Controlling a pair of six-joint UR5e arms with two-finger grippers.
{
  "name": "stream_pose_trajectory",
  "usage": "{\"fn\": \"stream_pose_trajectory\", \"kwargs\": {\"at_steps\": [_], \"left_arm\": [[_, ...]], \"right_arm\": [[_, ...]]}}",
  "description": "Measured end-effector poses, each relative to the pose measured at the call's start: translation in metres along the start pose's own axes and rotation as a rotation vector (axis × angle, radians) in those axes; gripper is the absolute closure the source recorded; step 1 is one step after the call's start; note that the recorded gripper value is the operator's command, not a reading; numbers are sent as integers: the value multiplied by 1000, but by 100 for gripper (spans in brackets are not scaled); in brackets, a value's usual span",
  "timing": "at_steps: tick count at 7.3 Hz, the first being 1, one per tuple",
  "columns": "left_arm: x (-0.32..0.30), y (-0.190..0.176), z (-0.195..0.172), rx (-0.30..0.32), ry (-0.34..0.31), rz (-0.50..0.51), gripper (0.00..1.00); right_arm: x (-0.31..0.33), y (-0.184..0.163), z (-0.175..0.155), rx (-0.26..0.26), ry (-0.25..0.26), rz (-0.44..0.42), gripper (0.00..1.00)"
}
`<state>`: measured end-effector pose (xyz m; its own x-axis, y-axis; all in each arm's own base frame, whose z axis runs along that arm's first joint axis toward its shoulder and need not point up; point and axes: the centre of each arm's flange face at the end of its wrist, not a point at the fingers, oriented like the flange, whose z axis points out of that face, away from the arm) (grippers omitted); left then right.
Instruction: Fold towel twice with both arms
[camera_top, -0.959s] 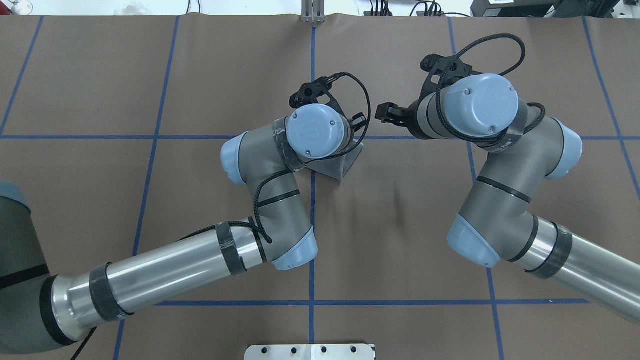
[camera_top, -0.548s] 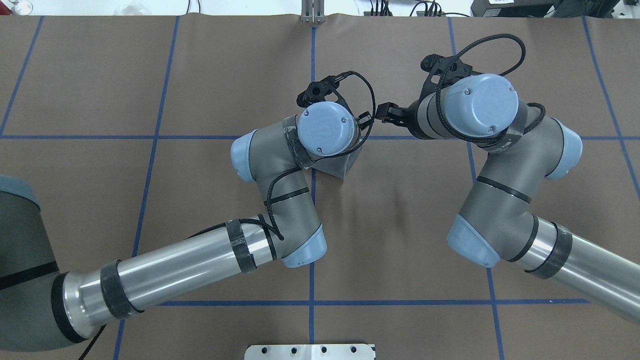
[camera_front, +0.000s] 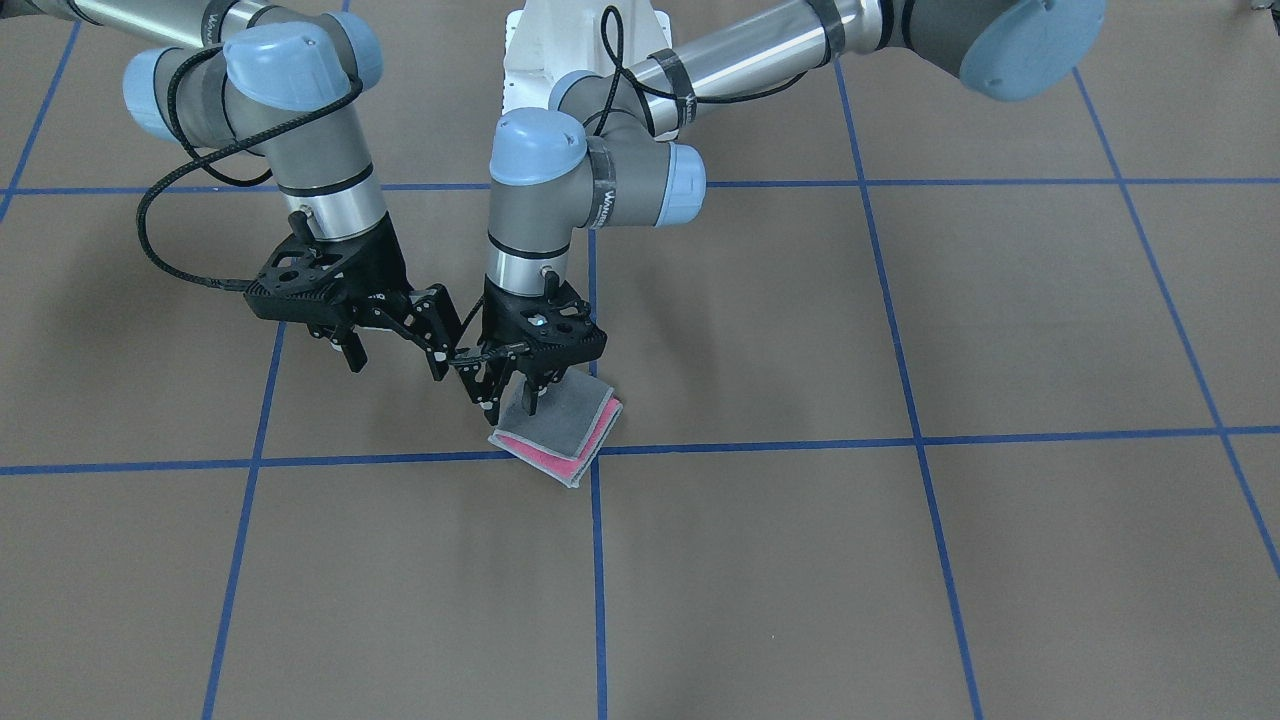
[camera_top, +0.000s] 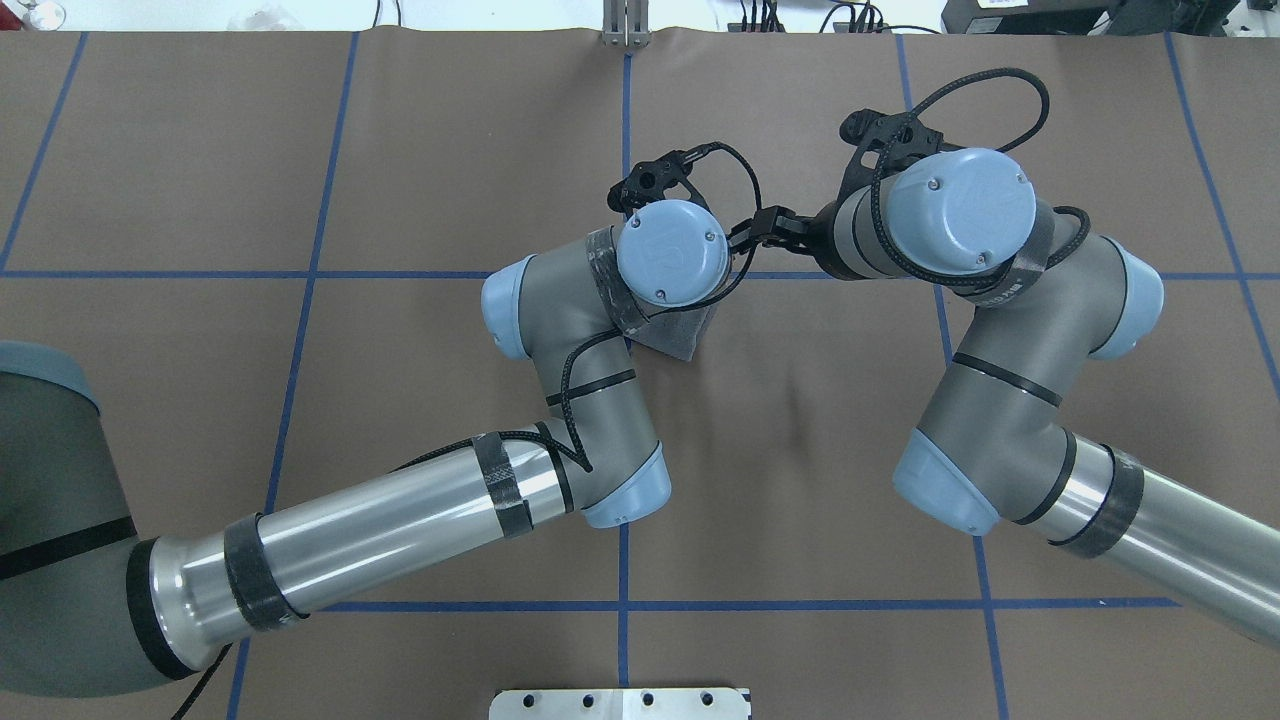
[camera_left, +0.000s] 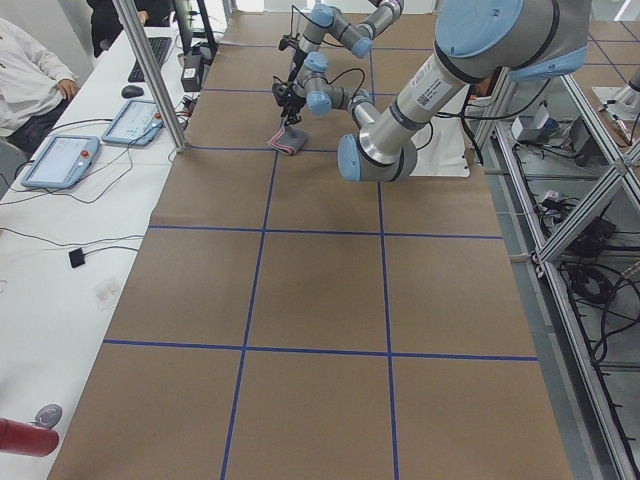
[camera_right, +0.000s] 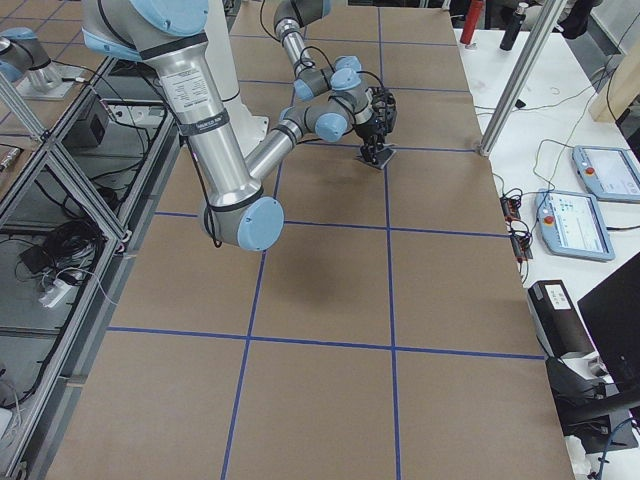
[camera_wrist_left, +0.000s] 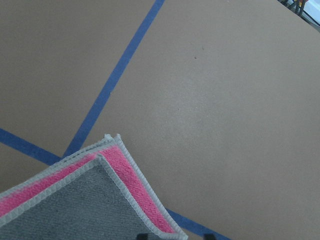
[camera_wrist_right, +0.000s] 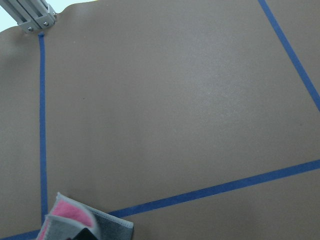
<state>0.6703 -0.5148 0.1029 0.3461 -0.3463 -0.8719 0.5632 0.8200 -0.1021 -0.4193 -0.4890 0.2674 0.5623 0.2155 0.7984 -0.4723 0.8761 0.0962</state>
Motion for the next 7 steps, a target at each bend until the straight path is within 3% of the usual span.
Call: {"fn": "stream_pose_trajectory", "kwargs": {"at_steps": [2,4,6,7], "left_arm": [[5,-12,-13,-4,-22,107,0],[-19,-42,-41,-53,-117,240,0],[-103,-85,-74,-79,-167,416,0],[-162,-125,-97,-108,-189,520,0]], "right_arm": [[9,-16,-4,-32,-2,-39,0],[48,-50,-10,-72,14,-110,0],[113,-80,-25,-113,36,-190,0],[159,-94,-32,-130,62,-247,0]]}}
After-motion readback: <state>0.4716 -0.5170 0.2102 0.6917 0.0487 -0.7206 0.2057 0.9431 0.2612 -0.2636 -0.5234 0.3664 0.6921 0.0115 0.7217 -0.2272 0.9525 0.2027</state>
